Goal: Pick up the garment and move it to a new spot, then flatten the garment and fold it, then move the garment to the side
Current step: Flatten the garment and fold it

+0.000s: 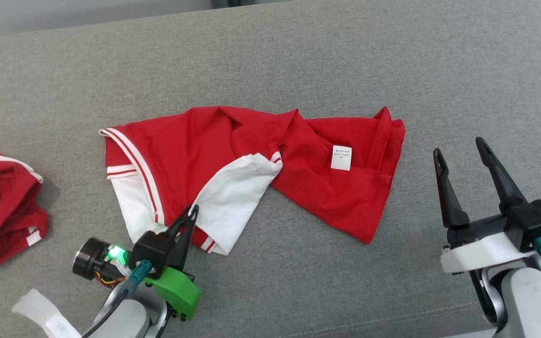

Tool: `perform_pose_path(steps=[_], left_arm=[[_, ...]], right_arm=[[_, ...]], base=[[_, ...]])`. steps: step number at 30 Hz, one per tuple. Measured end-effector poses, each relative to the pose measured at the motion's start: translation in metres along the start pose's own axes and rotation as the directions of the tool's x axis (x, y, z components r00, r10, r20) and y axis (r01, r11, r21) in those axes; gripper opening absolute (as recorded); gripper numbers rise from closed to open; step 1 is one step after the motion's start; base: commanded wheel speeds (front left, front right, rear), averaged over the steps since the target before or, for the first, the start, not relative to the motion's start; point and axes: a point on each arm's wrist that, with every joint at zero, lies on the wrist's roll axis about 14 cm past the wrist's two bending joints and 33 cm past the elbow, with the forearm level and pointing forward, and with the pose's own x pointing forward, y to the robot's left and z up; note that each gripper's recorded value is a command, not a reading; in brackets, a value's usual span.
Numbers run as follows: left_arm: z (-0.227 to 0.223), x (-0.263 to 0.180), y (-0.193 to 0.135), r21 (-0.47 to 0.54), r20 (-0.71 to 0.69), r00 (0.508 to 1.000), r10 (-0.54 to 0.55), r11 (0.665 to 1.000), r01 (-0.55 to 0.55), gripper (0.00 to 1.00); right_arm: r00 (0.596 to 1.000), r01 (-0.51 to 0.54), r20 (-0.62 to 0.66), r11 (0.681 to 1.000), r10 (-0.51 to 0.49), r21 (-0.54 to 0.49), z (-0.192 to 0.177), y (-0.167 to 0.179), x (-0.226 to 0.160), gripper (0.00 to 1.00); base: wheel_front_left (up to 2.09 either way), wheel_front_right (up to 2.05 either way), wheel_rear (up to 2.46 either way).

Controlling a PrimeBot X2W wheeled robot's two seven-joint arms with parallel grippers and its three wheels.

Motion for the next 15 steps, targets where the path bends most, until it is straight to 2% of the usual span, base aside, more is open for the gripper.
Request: perform_pose_path(steps=[3,7,13,15], left_arm=[[0.015,-0.003,0.005,0.030,0.053,0.998,0.018,0.999,-0.020,0.00],[0.034,-0.011,0.019,0.077,0.120,0.991,0.064,0.994,-0.073,0.00],[0.040,-0.023,0.031,0.091,0.143,0.985,0.101,0.989,-0.115,0.00],[0.042,-0.025,0.035,0.097,0.146,0.983,0.113,0.987,-0.128,0.00]], right_arm=[[0.998,-0.013,-0.057,0.998,0.016,0.054,-0.018,0.009,-0.008,1.00],[0.984,-0.074,-0.150,0.989,0.093,0.132,-0.048,0.032,-0.022,1.00],[0.959,-0.077,-0.232,0.939,0.161,0.335,-0.076,0.061,-0.032,1.00],[0.953,-0.074,-0.249,0.927,0.174,0.367,-0.082,0.065,-0.033,1.00]], base=[[0.00,0.00,0.00],[0.00,0.00,0.00],[0.00,0.00,0.00],[0.00,0.00,0.00]])
